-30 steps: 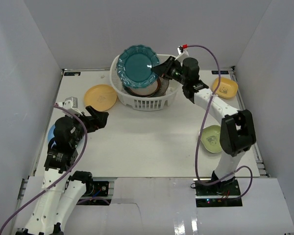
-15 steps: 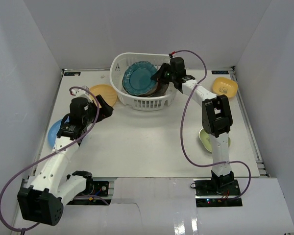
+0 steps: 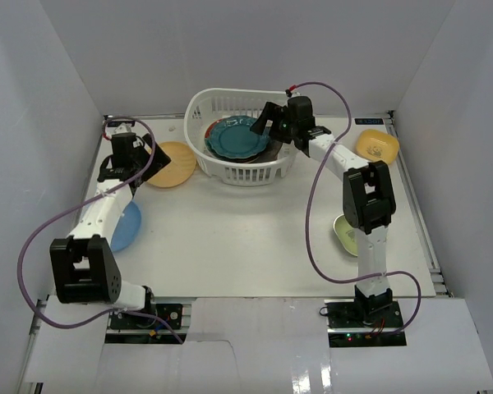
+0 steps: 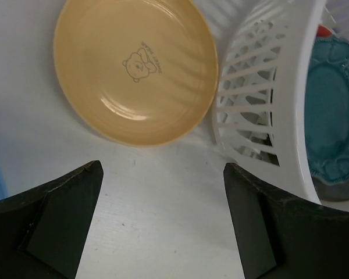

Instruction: Place the plates into the plastic bin on the countertop

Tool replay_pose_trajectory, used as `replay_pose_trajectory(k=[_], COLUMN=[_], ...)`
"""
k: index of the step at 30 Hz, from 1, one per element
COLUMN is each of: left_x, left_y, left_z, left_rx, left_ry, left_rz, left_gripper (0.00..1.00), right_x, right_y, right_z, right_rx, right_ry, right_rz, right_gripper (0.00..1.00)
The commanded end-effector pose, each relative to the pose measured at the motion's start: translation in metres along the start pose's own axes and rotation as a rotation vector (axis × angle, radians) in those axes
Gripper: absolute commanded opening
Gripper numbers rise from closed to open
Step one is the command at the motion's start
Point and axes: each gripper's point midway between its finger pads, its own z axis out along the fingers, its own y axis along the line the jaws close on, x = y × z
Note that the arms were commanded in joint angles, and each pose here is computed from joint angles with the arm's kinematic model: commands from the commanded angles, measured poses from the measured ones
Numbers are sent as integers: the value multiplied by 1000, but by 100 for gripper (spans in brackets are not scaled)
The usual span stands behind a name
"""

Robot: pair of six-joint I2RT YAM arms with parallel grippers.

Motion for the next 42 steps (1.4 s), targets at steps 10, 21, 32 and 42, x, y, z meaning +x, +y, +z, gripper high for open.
replay_pose_trajectory(k=[10, 21, 32, 42], left_x=[-47, -24, -27, -110], left_y=[71, 80, 77, 1], left_z=[81, 141, 123, -57], left_rx=[-173, -146, -131, 156], left_ry=[10, 138, 108, -338], left_rz=[-140, -107, -153, -236], left_gripper=[82, 60, 0, 0], right_x=[-51, 98, 230, 304], right_y=[58, 147, 205, 258], right_z=[-113, -170, -125, -68], right_rx=[-101, -345, -403, -417], right_ry=[-197, -88, 134, 230], right_rz=[-183, -291, -349, -302], right_gripper=[92, 68, 66, 74])
